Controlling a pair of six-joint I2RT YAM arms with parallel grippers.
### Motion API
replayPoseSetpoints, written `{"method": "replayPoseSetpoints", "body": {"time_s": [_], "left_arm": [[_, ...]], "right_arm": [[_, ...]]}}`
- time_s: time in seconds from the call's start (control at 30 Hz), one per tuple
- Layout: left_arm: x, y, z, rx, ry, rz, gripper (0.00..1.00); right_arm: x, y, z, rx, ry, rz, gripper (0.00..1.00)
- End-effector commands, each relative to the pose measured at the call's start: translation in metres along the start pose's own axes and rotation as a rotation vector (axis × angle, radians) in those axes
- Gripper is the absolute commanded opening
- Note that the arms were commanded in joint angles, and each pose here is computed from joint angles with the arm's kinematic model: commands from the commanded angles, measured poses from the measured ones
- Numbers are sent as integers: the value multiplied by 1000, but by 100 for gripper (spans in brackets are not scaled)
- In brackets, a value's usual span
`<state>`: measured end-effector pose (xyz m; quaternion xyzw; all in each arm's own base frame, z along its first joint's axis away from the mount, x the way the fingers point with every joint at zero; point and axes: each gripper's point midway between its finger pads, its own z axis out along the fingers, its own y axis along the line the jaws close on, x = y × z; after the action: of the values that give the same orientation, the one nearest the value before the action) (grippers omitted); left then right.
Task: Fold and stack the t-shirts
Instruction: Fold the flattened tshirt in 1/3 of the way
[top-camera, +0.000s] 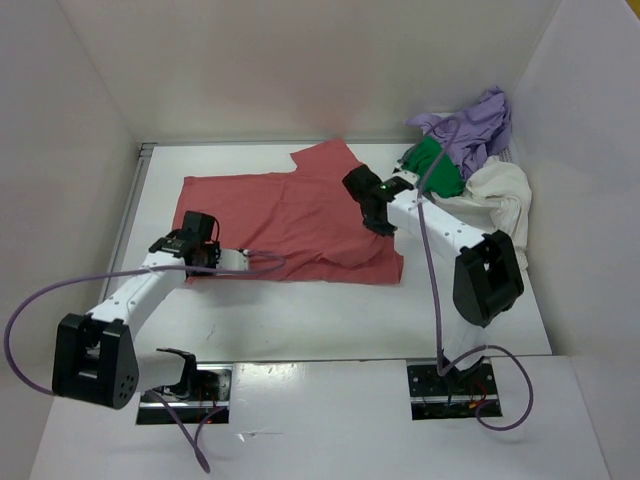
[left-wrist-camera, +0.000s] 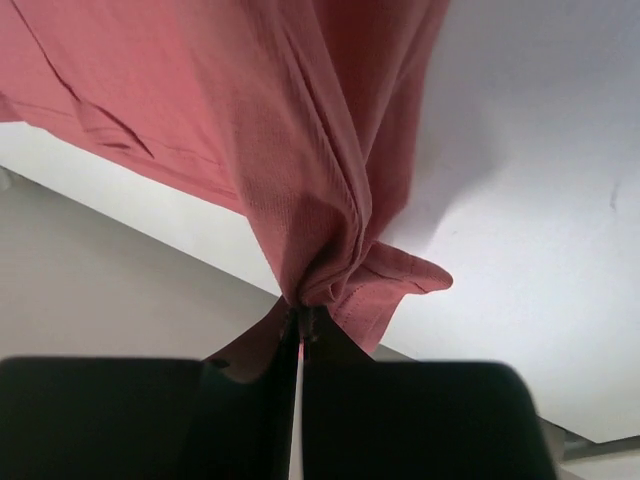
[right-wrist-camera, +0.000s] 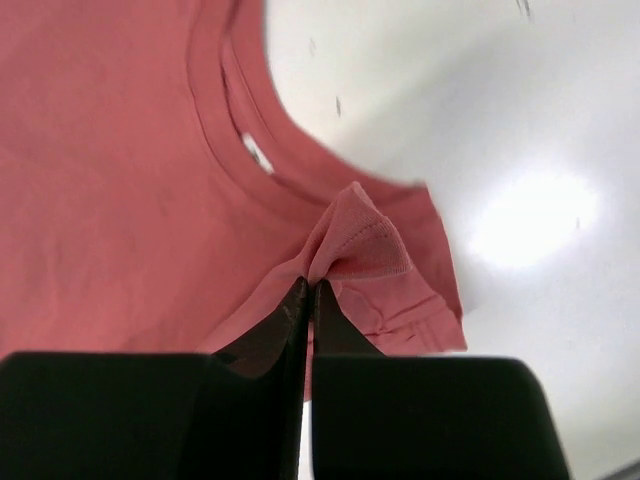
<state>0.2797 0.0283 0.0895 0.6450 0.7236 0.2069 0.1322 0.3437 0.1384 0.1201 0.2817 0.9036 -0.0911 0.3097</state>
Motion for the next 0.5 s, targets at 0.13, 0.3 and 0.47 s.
{"method": "replayPoseSetpoints", "body": {"time_s": [0.13,0.3,0.47], "left_arm": [[1,36,18,-13,-13,26,3],[7,30,31,26,3,14,6],[22,35,43,15,41,-38,15]], "right_arm": [[-63,50,18,-69,-154,-153,0],[-64,74,33,-88,-150,-218,0],[-62,87,47,-98,-131,-254,0]]}}
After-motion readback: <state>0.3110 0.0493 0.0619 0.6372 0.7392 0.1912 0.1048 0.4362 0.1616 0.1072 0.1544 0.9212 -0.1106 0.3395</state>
